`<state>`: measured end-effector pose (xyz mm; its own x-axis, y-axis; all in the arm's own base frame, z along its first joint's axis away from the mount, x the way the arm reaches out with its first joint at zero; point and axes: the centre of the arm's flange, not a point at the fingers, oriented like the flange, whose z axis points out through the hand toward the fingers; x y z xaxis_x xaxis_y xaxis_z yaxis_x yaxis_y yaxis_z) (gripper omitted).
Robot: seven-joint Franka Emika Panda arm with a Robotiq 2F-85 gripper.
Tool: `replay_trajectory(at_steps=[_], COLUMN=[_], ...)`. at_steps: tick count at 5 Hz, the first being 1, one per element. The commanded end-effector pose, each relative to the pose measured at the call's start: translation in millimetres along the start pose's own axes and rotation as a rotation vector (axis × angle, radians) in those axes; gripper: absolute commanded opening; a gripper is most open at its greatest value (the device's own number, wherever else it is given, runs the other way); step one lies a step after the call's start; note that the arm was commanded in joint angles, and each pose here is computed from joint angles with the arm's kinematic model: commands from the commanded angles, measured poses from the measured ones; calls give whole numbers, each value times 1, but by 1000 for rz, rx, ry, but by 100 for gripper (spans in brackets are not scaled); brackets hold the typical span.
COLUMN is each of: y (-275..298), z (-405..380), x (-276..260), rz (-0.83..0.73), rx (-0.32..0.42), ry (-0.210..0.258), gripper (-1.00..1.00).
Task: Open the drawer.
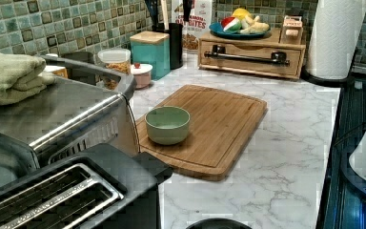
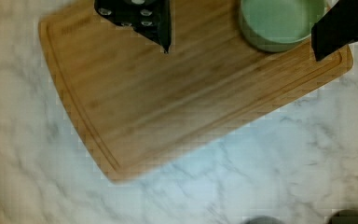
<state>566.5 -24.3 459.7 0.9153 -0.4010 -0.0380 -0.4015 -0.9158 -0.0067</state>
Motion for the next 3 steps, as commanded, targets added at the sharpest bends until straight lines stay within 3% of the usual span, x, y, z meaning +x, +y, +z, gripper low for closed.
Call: replay_trajectory(at_steps=[1, 3], y=[150, 216], z=[30, 54], x=[0, 10], rz=[-194, -360], rx=[-31, -80], ry=[-6, 57], gripper=[100, 100])
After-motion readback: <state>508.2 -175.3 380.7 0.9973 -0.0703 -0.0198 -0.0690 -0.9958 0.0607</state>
